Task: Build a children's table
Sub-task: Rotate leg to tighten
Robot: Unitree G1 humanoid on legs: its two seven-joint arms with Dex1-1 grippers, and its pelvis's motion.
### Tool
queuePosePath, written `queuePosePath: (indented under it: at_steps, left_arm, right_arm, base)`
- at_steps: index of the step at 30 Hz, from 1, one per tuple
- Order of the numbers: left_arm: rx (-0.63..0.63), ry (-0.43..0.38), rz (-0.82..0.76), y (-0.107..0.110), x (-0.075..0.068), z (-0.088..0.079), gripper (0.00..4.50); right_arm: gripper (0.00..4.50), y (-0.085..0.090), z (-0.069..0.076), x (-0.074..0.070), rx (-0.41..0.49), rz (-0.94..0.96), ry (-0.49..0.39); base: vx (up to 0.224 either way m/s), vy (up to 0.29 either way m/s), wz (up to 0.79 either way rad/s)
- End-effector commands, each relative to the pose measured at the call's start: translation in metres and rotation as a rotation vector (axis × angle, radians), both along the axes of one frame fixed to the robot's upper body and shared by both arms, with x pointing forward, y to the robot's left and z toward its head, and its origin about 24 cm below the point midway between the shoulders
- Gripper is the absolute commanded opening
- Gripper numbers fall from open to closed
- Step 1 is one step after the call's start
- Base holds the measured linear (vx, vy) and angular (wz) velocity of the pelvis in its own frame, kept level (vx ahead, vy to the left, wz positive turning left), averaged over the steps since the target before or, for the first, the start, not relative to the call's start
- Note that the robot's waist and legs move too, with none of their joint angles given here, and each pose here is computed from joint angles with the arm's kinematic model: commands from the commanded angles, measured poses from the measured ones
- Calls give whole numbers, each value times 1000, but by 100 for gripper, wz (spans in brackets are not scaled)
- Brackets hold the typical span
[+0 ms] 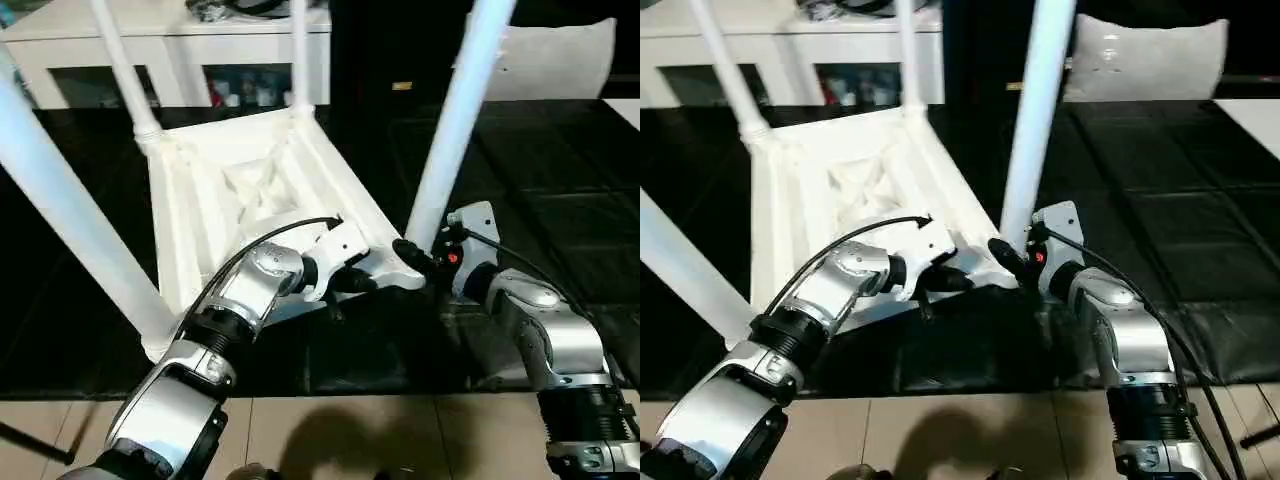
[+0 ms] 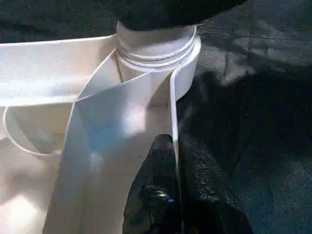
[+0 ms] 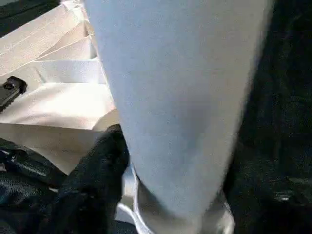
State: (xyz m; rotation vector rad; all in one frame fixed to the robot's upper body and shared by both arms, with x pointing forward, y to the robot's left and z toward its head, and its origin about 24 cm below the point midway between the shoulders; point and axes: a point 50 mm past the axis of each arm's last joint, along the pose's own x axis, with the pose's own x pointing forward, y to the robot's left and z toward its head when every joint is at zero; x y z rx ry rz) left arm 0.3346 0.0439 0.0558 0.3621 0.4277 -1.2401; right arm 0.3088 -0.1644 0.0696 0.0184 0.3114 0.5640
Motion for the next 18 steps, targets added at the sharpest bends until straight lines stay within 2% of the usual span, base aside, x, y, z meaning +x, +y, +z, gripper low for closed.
queuePosePath:
  at_steps: [1, 6, 7, 8, 9, 13, 15, 18]
  left_arm:
    - [-63, -88, -134, -17, -4, 21, 0]
    - [-43, -91, -218, -2, -7, 18, 0]
    - [-27, -78, -265, 6, -10, 17, 0]
    - [-27, -78, -265, 6, -10, 17, 0]
    - [-4, -71, -315, 14, -12, 15, 0]
    - [6, -64, -386, 22, -17, 14, 0]
    - [53, -51, -472, 33, -22, 10, 0]
    - [84, -44, -502, 39, -23, 9, 0]
  right_arm:
    - [334, 12, 3, -4, 35, 90, -4]
    - [366, -5, 5, -8, 1, 175, -16]
    - [391, -14, 6, -11, -20, 222, -22]
    - [396, -14, 6, -11, -20, 222, -22]
    - [400, -21, 9, -15, -39, 283, -29]
    - [441, -26, 10, -19, -55, 344, -36]
    - [448, -32, 11, -23, -98, 425, -52]
    - [448, -33, 12, -29, -93, 516, -58]
  base:
    - [0, 0, 0]
    - [0, 0, 0]
    - [0, 0, 0]
    - [0, 0, 0]
    - [0, 0, 0]
    - [0, 0, 0]
    - [0, 0, 0]
    - [0, 0, 0]
